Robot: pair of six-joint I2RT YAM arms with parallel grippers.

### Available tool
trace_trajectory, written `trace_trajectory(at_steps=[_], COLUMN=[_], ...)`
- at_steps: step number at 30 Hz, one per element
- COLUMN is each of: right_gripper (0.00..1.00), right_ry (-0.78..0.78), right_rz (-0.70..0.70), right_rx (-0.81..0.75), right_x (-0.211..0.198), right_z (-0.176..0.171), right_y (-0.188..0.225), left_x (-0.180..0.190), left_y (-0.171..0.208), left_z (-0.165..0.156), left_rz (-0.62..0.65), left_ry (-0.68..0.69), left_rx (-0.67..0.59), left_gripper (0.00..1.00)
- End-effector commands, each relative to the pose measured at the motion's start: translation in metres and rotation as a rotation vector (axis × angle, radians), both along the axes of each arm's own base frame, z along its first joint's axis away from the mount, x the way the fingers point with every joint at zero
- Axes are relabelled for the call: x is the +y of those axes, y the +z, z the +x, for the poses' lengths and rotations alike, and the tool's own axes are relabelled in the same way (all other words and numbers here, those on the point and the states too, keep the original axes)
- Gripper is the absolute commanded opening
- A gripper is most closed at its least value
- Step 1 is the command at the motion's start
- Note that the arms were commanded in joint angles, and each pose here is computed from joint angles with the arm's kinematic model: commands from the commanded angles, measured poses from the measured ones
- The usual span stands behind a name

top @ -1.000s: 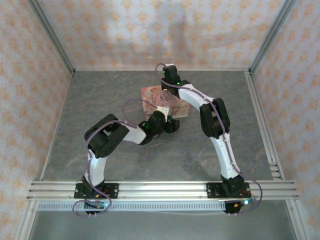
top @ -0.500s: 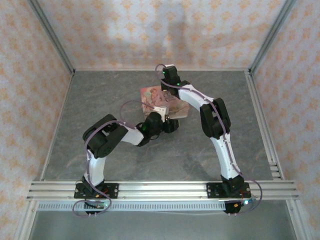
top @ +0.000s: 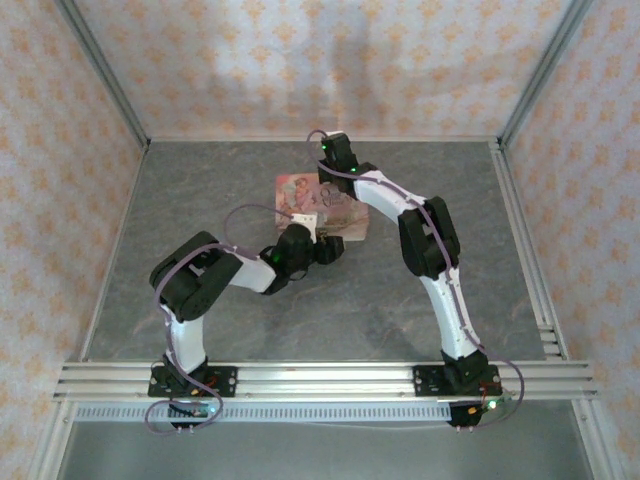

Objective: Unlock the padlock with the key

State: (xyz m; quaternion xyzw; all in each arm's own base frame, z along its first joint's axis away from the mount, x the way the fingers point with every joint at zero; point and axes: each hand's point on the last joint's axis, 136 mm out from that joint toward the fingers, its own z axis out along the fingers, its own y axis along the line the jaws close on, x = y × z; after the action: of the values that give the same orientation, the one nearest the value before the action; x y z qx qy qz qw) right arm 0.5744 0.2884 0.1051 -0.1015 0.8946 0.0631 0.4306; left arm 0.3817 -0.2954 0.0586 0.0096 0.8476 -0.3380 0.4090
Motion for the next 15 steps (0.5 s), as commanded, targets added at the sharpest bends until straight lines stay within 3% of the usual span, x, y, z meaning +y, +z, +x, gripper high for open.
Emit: trace_trajectory(at_steps=[1, 10, 15], right_gripper=[0.0, 0.0, 0.0], right_ry=[0.073, 0.073, 0.075], right_rz=[-0.113, -0.118, -0.121], right_rx=[0.258, 0.246, 0.241], right_x=[0.0026, 0.0024, 0.003], right_z=[-0.0557, -0.054, -0.0541], right_y=[-0.0741, -0.0676, -0.0644], left_x=[0.0036, 0.011, 0.0123], left_y=[0.0266, 0.0232, 0.0169], left_z=[0.0182, 0.0192, 0.0126], left_rz=[-0.038, -0.049, -0.023], left_ry=[0.038, 0.034, 0.018], left_rx=[-0.071, -0.021, 0.031], left_gripper=[0.49, 0.35, 0.41])
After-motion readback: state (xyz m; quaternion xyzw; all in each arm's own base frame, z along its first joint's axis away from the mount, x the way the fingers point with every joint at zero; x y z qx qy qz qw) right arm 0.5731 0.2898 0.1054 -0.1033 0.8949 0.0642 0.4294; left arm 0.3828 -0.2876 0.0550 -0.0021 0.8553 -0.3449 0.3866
